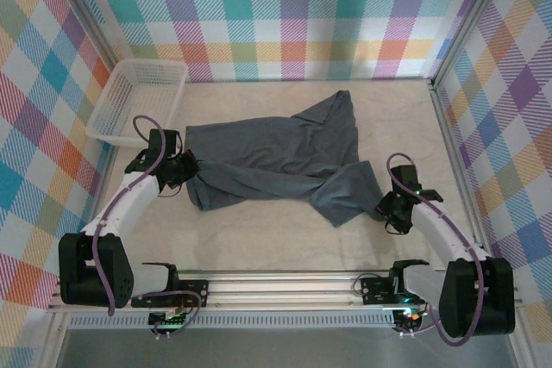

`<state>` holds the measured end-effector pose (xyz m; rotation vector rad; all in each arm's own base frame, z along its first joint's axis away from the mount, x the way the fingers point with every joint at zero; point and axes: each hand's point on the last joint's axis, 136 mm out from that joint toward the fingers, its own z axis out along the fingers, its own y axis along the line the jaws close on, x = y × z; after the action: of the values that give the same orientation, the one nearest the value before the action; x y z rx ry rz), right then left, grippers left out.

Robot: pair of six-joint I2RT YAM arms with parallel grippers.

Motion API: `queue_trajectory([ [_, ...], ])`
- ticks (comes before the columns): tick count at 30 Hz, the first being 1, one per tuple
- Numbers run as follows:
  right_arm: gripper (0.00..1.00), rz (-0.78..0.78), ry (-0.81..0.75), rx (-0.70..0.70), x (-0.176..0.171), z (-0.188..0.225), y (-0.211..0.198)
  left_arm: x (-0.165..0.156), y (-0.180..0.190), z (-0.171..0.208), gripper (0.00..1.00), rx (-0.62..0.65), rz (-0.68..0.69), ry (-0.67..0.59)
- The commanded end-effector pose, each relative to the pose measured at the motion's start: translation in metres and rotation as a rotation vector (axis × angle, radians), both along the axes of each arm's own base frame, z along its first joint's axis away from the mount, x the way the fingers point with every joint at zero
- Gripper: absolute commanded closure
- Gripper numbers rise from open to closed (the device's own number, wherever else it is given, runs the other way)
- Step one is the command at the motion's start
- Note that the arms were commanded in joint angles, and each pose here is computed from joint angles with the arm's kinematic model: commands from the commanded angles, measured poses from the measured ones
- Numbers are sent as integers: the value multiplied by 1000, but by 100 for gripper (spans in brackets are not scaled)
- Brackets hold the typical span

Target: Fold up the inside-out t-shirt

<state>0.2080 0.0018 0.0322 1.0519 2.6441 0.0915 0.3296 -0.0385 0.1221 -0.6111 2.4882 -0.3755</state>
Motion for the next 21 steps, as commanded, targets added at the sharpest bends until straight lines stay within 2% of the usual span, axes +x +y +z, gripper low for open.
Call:
queue_trajectory([
  [1,51,-31,14,5,2,-5,-2,2,0,1,100,-3,-10,-11],
  [8,57,-32,1,4,10,-14,-2,0,1,0,100,-1,-8,-7],
  [12,80,-31,-9,15,11,-17,0,-1,1,0,100,2,-9,-8],
  [17,100,-42,-16,26,11,-9,1,-2,2,2,100,8,-4,-8],
  [21,100,-32,-97,62,14,30,7,-5,4,14,100,13,-1,-21],
])
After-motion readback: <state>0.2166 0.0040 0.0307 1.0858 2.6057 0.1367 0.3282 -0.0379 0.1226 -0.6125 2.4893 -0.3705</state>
